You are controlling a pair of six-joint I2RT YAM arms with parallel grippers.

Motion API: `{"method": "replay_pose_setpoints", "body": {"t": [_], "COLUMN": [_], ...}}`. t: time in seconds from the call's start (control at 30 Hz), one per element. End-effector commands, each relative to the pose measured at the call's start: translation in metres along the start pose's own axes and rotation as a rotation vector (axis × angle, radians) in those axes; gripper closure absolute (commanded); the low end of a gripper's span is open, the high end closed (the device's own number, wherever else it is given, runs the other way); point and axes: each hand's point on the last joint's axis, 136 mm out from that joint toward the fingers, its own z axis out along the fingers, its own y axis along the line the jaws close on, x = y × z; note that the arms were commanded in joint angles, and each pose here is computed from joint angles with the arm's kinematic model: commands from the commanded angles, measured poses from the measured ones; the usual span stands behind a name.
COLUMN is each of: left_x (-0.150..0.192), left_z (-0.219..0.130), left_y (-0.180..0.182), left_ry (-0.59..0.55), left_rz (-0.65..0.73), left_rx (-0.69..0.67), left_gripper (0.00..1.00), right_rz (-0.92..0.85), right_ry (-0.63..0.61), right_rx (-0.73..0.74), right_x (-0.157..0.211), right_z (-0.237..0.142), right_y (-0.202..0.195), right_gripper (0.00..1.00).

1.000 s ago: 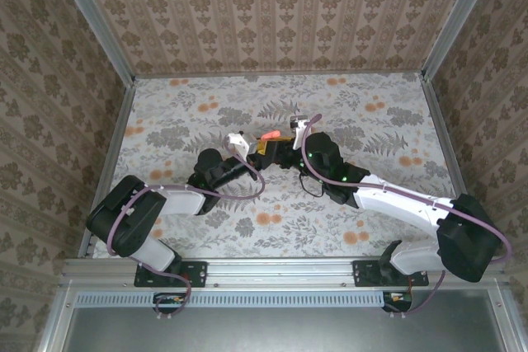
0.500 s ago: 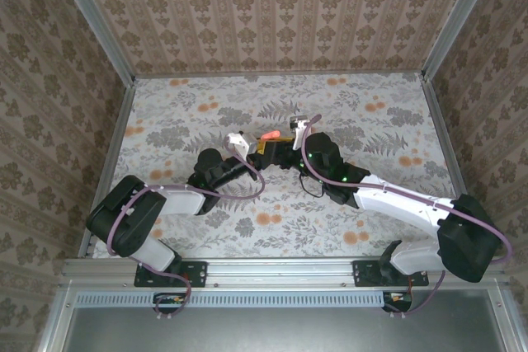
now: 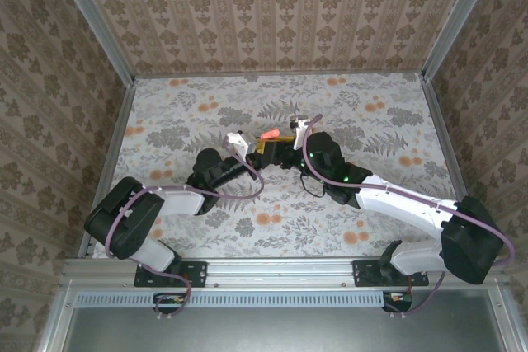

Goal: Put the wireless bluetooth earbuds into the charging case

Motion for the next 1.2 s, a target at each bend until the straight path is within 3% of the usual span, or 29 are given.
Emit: {"method": "replay_pose_setpoints", "body": {"t": [0.0,1.17], "left_x": [-0.037,-0.038], "left_z": [-0.003,-0.004], "left_y": [-0.011,-0.014], "left_ry": [-0.112,-0.111], "left_rz": [0.061,0.069], "left_rx": [0.037,0.041], "left_gripper": [0.86,0.86], "right_rz": [-0.009,0.026], "right_ry": [0.037,-0.008], "right_rx": [0.032,-0.117], "right_x": [0.006,-0.032], "right_z": [-0.003,-0.014], "right_y": [-0.004,0.03], "right_gripper": [0.46,0.39]}}
